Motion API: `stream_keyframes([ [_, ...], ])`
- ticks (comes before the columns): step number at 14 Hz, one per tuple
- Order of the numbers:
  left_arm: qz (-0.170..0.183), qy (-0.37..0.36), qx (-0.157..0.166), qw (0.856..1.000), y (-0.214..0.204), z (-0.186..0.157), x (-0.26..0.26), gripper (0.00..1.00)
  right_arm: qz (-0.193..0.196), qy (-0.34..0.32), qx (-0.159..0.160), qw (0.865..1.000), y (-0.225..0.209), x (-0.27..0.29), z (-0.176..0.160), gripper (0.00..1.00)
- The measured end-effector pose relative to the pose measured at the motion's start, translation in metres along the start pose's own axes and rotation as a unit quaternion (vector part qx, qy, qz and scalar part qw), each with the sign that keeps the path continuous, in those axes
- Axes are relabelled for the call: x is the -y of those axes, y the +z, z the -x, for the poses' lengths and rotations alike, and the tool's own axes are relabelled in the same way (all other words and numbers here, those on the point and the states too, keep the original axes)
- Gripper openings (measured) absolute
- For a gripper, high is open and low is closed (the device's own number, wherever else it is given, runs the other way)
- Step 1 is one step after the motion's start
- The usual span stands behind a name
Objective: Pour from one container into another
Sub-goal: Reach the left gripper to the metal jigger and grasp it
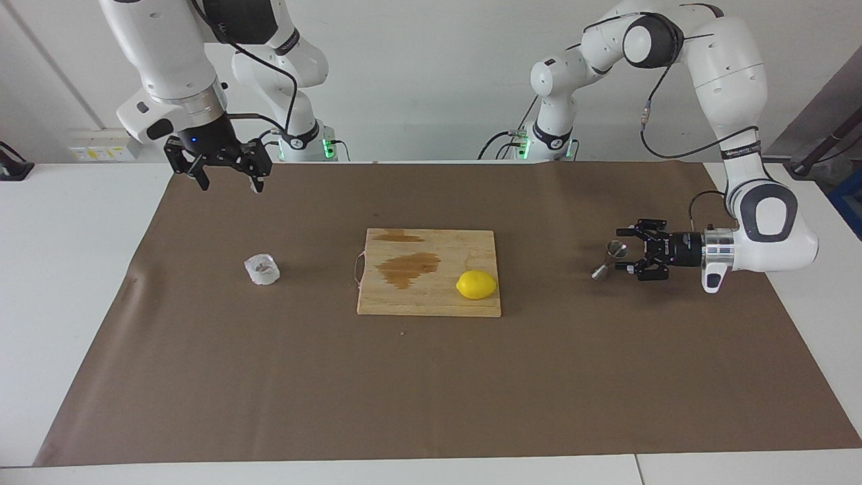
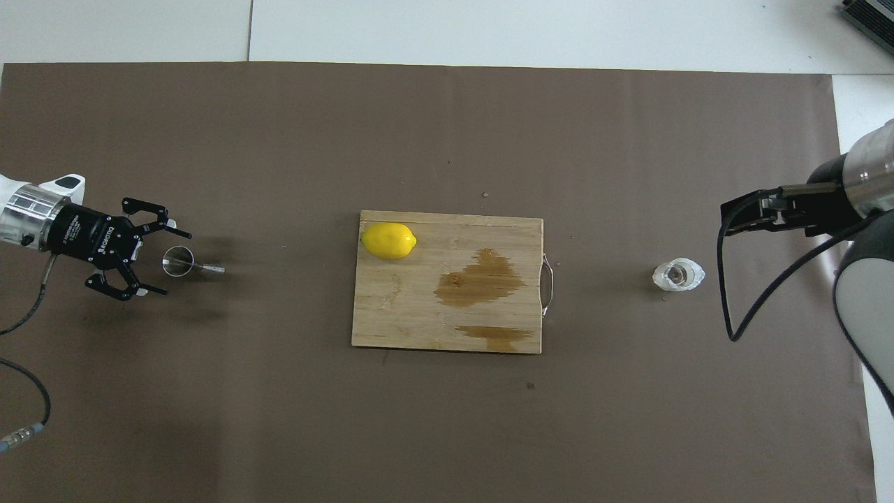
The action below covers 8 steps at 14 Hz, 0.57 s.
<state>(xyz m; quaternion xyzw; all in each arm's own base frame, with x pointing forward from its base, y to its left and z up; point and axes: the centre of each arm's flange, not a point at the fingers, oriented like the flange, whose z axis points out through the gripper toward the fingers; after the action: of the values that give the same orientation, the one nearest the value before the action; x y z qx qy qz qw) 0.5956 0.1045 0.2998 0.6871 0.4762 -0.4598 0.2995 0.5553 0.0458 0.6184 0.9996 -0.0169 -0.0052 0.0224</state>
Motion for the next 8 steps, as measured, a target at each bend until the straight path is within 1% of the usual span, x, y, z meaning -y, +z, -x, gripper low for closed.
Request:
stream_keyframes([
  [4, 0.000, 0.000, 0.000, 1.000, 0.0000, -0.0002, 0.0000, 1.00, 0.000, 0.001, 0.000, 1.000, 0.0001, -0.0007, 0.0000, 1.00],
  [5, 0.001, 0.000, 0.000, 1.000, 0.0000, -0.0002, -0.0001, 0.95, 0.000, 0.001, 0.000, 1.000, 0.0001, -0.0010, -0.0001, 1.00],
  [6, 0.001, 0.000, 0.000, 1.000, -0.0001, -0.0002, -0.0002, 0.95, 0.000, 0.002, 0.000, 1.000, 0.0001, -0.0020, -0.0002, 1.00],
  [7, 0.002, -0.001, 0.000, 1.000, -0.0001, -0.0002, -0.0003, 0.88, 0.000, 0.003, 0.000, 1.000, 0.0002, -0.0038, -0.0004, 1.00],
  [8, 0.002, -0.001, 0.000, 1.000, -0.0002, -0.0002, -0.0004, 0.78, 0.000, 0.005, 0.001, 1.000, 0.0004, -0.0060, -0.0006, 1.00],
])
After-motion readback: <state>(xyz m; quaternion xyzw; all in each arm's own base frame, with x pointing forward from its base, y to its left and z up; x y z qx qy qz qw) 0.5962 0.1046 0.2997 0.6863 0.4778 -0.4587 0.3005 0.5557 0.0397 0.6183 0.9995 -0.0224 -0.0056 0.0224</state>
